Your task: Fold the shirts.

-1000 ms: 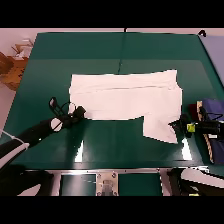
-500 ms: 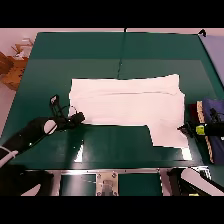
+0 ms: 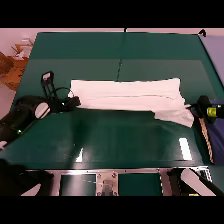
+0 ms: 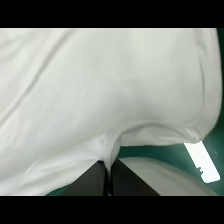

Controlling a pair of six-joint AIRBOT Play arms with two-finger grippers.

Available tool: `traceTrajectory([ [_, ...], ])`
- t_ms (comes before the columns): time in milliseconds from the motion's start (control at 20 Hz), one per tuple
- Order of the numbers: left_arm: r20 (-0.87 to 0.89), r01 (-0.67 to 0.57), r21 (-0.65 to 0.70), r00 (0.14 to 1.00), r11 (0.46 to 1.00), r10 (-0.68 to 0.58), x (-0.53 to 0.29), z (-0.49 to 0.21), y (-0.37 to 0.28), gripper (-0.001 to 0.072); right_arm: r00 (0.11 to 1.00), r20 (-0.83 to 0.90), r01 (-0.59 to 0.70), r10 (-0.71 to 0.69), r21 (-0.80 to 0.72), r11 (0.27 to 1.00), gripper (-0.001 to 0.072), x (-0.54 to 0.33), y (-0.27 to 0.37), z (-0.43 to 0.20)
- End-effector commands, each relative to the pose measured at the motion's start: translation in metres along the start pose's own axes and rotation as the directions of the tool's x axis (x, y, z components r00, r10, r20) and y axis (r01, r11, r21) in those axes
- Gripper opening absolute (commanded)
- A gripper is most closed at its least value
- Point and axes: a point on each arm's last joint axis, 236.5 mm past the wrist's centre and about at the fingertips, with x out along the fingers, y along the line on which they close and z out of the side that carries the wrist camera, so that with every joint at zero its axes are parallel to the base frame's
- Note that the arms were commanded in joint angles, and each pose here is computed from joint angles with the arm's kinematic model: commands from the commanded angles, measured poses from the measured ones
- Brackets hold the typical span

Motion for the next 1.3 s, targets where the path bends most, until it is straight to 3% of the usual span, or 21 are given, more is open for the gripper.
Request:
traceTrajectory([
  [0,0.065,-0.005,0.048,0.998,0.999,0.002,0.004,0.045,-0.003,0.0022,0.995,0.072,-0.056,0.062,-0.09,0.994,0.0018,0.007,0.046,0.043],
  [600,-0.028,-0.046,0.128,0.998,0.991,0.05,0.163,0.103,-0.035,0.0023,0.988,-0.02,-0.157,0.156,-0.114,0.981,0.0022,0.164,0.072,0.145],
  [650,-0.02,-0.046,0.132,0.999,0.99,0.049,0.167,0.106,-0.035,0.0024,0.987,-0.018,-0.158,0.157,-0.127,0.979,0.0089,0.171,0.072,0.153],
  [700,0.001,-0.054,0.148,0.999,0.988,0.055,0.166,0.113,-0.034,0.003,0.987,-0.012,-0.163,0.163,-0.143,0.976,0.0225,0.172,0.074,0.161],
  [750,0.024,-0.064,0.151,0.998,0.986,0.061,0.162,0.125,-0.031,0.0328,0.985,0.0,-0.168,0.17,-0.175,0.97,0.0302,0.167,0.076,0.169],
  [800,0.036,-0.073,0.135,0.997,0.988,0.068,0.155,0.139,-0.027,0.072,0.985,0.007,-0.168,0.174,-0.218,0.961,0.0308,0.157,0.077,0.176],
  [850,0.041,-0.09,0.115,0.995,0.989,0.085,0.144,0.154,-0.018,0.063,0.985,0.0,-0.166,0.171,-0.246,0.955,0.0362,0.145,0.075,0.182],
  [950,0.032,-0.135,0.059,0.991,0.989,0.133,0.122,0.18,0.007,0.0634,0.992,-0.038,-0.126,0.121,-0.269,0.955,0.0516,0.124,0.053,0.185],
  [1000,0.022,-0.157,0.032,0.987,0.987,0.157,0.113,0.188,0.021,0.0633,0.995,-0.061,-0.096,0.083,-0.269,0.958,0.052,0.118,0.035,0.183],
  [1100,-0.022,-0.2,-0.001,0.98,0.98,0.2,0.099,0.191,0.042,0.0633,0.992,-0.119,-0.058,0.03,-0.247,0.967,0.06,0.112,0.003,0.175],
  [1250,-0.098,-0.233,0.054,0.967,0.971,0.237,0.091,0.178,0.053,0.0633,0.982,-0.188,-0.064,0.027,-0.195,0.979,0.0613,0.112,-0.028,0.165],
])
